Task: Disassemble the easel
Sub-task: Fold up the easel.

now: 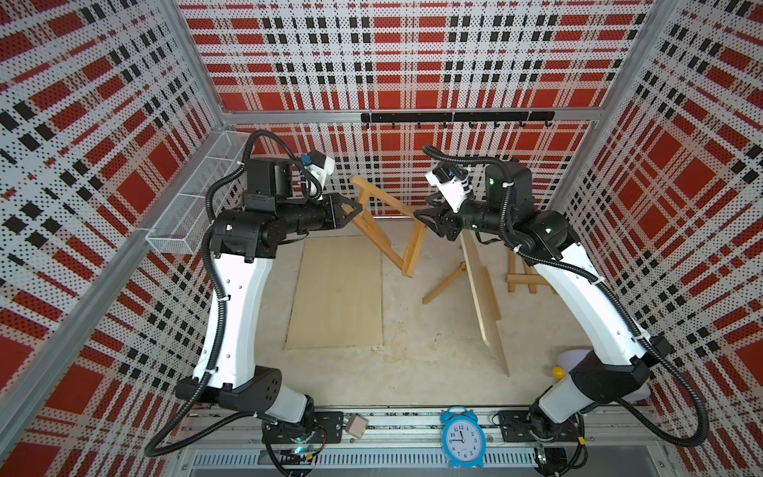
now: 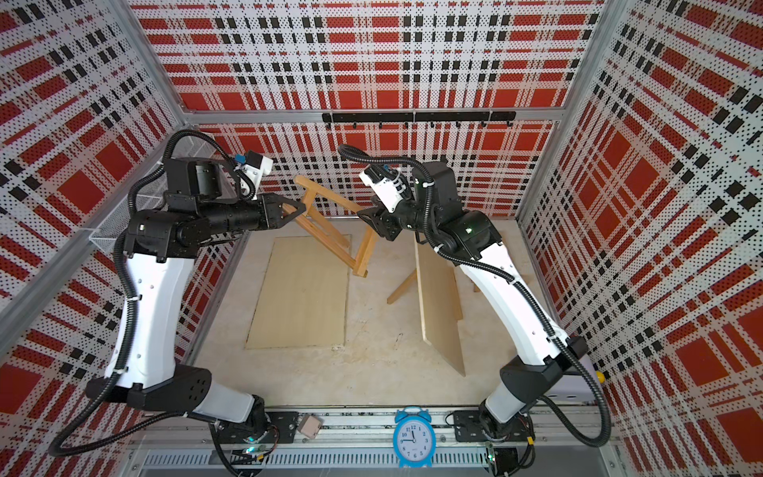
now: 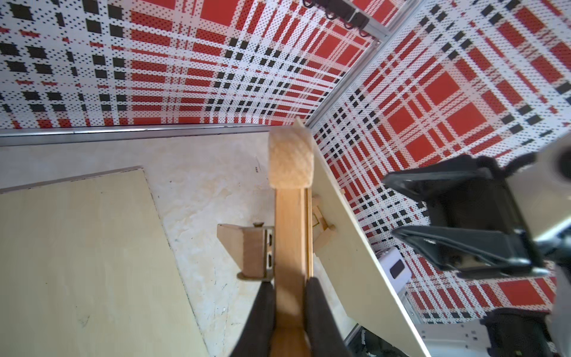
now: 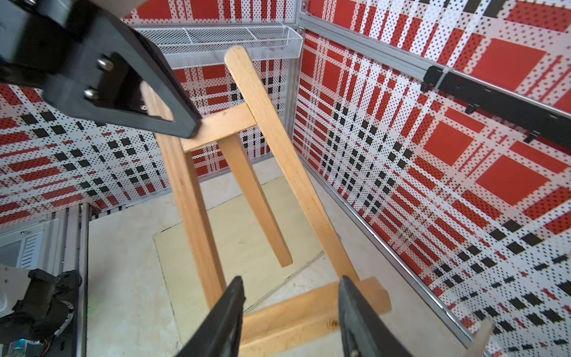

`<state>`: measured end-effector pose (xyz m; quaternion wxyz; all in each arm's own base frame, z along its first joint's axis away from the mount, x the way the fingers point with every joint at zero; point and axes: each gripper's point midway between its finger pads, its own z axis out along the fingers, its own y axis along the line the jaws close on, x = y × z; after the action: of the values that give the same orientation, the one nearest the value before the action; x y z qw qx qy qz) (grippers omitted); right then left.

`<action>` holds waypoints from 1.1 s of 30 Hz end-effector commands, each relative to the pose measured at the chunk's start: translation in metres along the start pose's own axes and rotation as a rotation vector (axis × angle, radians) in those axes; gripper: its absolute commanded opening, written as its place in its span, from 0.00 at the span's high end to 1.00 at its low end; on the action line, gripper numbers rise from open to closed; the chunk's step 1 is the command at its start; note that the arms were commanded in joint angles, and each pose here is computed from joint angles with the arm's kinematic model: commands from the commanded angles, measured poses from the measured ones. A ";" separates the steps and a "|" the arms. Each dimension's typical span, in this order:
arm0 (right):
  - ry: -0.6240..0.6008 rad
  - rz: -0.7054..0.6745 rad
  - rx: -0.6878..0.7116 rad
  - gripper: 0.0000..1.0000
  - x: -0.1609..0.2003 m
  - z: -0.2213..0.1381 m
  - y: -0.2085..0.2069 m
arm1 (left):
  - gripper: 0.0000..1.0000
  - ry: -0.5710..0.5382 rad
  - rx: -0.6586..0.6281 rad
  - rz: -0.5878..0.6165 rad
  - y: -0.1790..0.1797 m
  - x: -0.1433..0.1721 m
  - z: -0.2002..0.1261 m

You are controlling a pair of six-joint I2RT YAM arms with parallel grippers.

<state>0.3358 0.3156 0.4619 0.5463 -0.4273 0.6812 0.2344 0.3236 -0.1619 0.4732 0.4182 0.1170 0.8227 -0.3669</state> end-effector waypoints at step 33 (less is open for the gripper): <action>0.099 -0.109 -0.061 0.70 0.023 0.064 0.012 | 1.00 0.071 0.193 0.016 -0.036 0.016 -0.006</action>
<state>0.3592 0.3582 0.4163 0.5067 -0.4820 0.6865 0.1990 0.3034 -0.1785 0.4533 0.3485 0.1397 0.8284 -0.4157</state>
